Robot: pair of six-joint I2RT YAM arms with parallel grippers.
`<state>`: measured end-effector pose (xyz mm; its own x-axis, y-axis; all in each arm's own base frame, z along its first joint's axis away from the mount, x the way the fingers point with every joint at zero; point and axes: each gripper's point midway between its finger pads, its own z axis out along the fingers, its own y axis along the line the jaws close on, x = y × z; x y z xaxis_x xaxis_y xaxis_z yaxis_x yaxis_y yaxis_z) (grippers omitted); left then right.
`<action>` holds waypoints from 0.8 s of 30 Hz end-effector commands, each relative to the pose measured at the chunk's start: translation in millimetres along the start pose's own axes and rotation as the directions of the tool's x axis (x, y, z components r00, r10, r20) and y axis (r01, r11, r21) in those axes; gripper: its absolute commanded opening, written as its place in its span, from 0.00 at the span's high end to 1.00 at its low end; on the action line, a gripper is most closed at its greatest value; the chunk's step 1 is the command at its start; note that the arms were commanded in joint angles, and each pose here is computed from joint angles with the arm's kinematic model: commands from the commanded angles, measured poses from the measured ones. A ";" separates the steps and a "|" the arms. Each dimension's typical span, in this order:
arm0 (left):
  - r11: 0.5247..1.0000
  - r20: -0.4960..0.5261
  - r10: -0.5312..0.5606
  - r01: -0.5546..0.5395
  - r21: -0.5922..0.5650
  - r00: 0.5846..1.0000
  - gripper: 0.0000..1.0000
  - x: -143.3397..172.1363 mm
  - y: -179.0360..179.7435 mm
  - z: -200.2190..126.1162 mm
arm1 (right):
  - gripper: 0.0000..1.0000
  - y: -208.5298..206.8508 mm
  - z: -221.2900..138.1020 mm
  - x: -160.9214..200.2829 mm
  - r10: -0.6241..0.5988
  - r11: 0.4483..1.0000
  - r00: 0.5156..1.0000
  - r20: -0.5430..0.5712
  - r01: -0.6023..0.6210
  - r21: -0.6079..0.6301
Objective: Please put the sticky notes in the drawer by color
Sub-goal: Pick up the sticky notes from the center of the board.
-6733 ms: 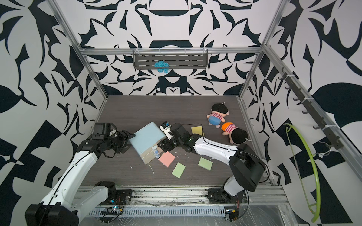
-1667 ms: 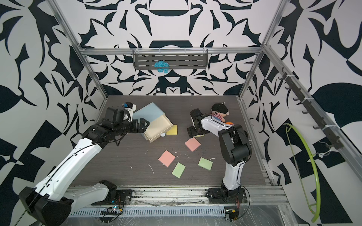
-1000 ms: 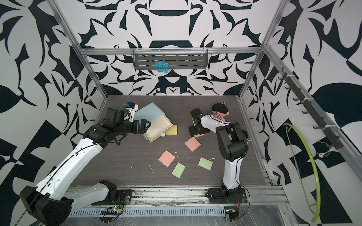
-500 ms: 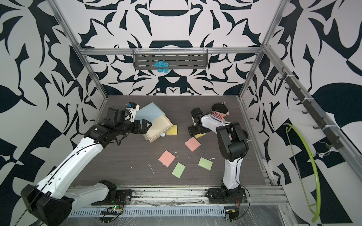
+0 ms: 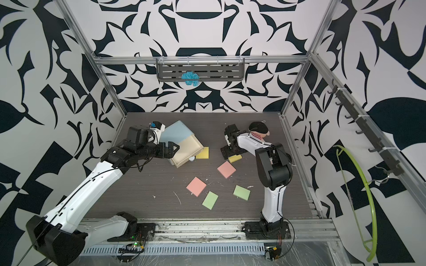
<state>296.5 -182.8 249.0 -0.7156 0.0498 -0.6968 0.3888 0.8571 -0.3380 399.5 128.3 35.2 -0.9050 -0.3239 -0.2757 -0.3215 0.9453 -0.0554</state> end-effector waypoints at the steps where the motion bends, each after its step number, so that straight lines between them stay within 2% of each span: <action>1: 1.000 -0.006 0.016 -0.015 0.018 1.000 0.01 2.8 -2.4 3.7 | 0.01 2.0 3.1 -3.1 -0.022 0.999 1.000 -0.014 0.022 -0.024; 13: 1.000 -0.011 0.015 -0.014 0.020 1.000 0.01 3.9 -2.3 4.8 | 0.02 0.5 16.9 10.3 -0.020 1.000 0.998 -0.060 0.019 -0.024; 20: 1.000 -0.014 0.012 -0.012 0.017 1.000 0.01 5.5 -1.3 6.4 | 0.14 -3.8 13.0 9.5 -0.019 1.000 0.998 -0.052 0.020 0.001; 24: 1.000 -0.019 0.011 -0.011 0.015 1.000 0.01 6.5 -0.5 7.9 | 0.15 -4.7 10.7 10.9 -0.022 1.000 0.998 -0.055 0.022 0.009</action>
<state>296.2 -184.0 247.0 -0.7190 0.0547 -0.6928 0.3931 0.8541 -0.3405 400.6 132.0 21.6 -0.9068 -0.3393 -0.2501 -0.3436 0.9387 -0.0277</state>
